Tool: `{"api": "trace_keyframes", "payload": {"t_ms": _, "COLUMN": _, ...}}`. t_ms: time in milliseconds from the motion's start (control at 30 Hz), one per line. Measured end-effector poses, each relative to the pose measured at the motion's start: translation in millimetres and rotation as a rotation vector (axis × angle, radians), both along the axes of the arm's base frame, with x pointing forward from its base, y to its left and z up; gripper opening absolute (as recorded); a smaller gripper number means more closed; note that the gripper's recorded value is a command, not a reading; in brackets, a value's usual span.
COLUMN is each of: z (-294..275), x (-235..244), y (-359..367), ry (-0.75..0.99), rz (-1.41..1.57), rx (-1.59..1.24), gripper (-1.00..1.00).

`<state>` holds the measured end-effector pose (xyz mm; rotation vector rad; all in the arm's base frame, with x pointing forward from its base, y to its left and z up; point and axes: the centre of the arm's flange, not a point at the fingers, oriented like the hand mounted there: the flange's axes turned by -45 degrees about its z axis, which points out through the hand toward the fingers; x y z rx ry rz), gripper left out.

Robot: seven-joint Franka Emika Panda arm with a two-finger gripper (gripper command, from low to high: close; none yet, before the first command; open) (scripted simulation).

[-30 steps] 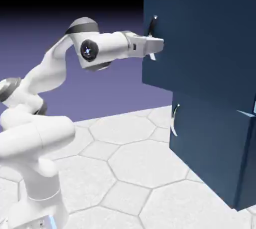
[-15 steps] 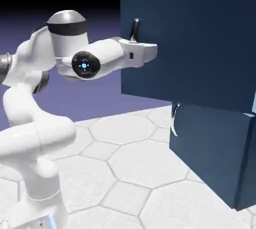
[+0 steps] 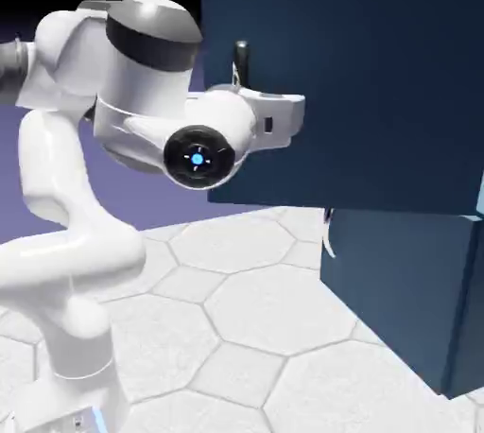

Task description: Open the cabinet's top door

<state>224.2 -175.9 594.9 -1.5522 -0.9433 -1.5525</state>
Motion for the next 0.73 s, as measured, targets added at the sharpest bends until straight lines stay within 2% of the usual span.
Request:
{"api": "trace_keyframes", "payload": {"t_ms": 700, "z": 0.0, "x": 15.8, "y": -172.3, "ry": 0.0, "rz": 0.42, "rx": 0.0, "gripper": -1.0}}
{"api": "trace_keyframes", "payload": {"t_ms": 733, "z": 0.0, "x": 17.8, "y": -178.6, "ry": 0.0, "rz": 0.437, "rx": 0.0, "gripper": 1.0}}
